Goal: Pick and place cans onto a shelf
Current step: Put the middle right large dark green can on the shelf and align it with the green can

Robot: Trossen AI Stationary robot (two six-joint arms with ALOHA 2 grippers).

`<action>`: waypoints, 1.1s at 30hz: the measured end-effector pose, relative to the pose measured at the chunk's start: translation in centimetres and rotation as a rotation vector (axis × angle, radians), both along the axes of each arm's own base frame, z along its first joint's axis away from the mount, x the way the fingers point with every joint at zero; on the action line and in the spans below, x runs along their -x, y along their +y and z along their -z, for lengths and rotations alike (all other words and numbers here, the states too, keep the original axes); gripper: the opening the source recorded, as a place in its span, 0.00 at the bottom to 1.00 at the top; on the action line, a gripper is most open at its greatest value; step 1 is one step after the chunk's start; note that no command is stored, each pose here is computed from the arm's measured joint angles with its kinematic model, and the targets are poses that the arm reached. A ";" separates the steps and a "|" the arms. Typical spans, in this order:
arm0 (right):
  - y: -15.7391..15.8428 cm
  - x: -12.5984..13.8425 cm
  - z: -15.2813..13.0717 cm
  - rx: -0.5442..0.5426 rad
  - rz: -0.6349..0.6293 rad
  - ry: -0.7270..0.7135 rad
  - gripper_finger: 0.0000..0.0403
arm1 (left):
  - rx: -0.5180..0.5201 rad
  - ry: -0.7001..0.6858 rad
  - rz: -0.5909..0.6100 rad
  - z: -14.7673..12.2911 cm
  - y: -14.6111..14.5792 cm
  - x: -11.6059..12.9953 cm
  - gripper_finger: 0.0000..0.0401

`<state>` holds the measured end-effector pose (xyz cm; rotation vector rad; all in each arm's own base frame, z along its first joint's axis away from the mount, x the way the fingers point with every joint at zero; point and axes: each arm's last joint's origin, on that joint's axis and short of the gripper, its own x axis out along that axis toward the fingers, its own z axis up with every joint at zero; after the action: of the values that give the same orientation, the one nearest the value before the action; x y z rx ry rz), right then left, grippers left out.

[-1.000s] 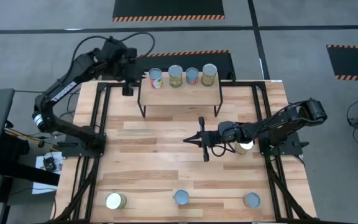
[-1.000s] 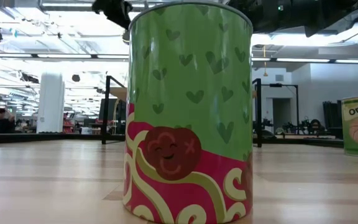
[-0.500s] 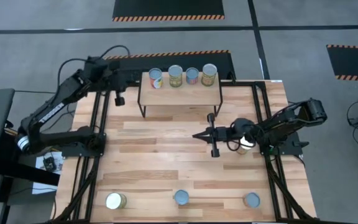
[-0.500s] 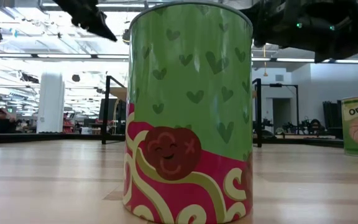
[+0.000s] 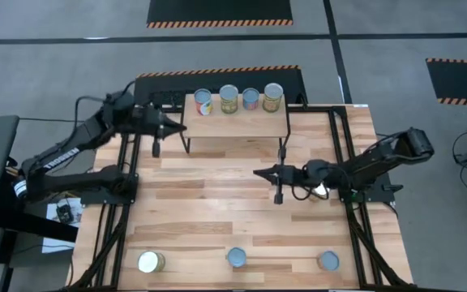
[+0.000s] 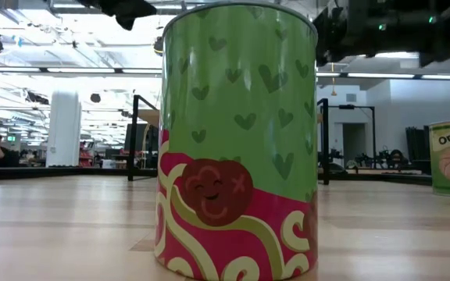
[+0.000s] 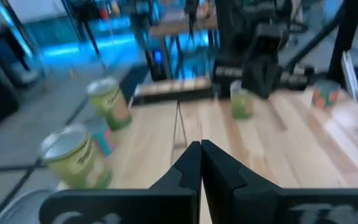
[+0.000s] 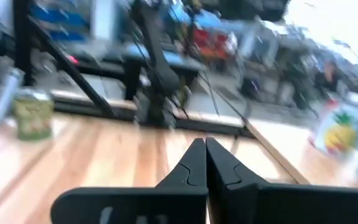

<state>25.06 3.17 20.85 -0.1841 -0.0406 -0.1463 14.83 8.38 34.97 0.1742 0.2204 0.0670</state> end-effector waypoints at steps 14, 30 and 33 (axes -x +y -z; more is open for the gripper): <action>4.5 2.0 -6.0 -0.271 0.183 0.535 0.11 | -0.007 -0.175 0.039 8.3 -3.2 1.3 0.00; 5.1 7.3 -6.2 -0.735 0.713 1.159 0.35 | 0.011 -0.151 0.039 10.2 -3.5 1.7 0.00; 5.2 7.1 -5.5 -0.706 0.771 1.245 0.37 | 0.022 -0.149 0.038 10.3 -3.5 1.7 0.00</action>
<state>17.98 8.40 26.31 0.4515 1.3216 -0.7745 13.16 4.87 24.65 0.1502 0.0694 0.0396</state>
